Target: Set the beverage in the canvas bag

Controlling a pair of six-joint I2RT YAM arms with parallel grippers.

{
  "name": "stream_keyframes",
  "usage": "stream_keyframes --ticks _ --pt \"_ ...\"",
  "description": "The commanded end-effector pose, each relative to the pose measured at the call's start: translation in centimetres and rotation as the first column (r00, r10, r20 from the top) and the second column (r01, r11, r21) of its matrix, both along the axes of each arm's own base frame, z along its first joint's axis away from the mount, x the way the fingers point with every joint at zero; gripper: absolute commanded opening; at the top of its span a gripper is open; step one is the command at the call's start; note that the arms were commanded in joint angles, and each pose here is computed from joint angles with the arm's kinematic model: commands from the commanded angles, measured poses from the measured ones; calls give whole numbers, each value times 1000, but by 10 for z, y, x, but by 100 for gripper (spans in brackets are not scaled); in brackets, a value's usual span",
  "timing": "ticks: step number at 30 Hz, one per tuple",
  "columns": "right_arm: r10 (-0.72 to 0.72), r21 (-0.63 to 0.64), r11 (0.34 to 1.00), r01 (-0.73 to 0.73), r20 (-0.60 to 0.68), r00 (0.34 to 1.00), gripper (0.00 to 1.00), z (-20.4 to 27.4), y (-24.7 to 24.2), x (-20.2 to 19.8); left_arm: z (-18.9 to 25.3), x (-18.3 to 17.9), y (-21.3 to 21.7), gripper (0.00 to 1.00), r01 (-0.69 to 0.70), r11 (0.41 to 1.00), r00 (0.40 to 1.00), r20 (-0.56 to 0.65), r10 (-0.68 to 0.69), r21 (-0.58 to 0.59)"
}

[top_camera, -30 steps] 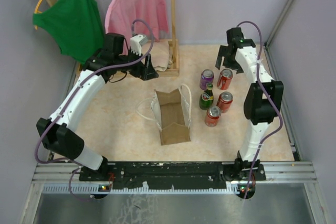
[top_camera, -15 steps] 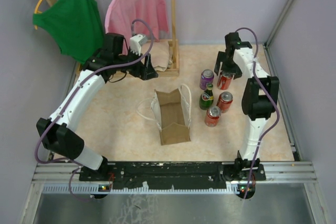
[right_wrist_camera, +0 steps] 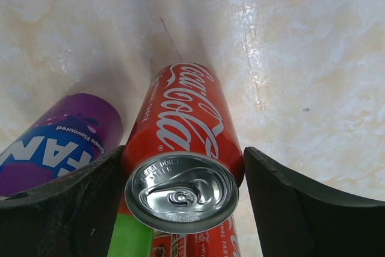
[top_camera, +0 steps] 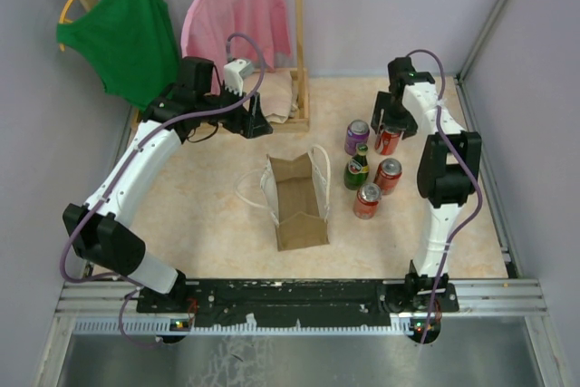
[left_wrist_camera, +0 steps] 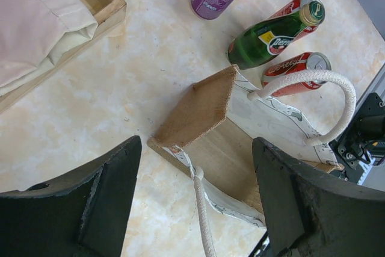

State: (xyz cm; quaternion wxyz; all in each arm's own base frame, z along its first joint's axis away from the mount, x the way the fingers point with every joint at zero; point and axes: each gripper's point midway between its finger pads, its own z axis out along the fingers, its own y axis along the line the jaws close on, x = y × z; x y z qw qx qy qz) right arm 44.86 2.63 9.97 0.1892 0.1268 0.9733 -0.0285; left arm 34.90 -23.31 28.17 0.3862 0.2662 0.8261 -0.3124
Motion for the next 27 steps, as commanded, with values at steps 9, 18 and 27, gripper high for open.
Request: stream_keyframes --ticks 9,18,27 --pt "11 -11 1000 -10 44 999 25 25 -5 0 6 1 0 80 9 1000 1000 28 -8 -10" --pt "15 -32 999 -7 240 971 0 119 -9 19 4 1 0 80 10 1000 1000 23 -10 -8" --pt "48 44 996 -76 458 888 0 217 10 14 3 5 -2 80 11 1000 1000 22 -11 -9"
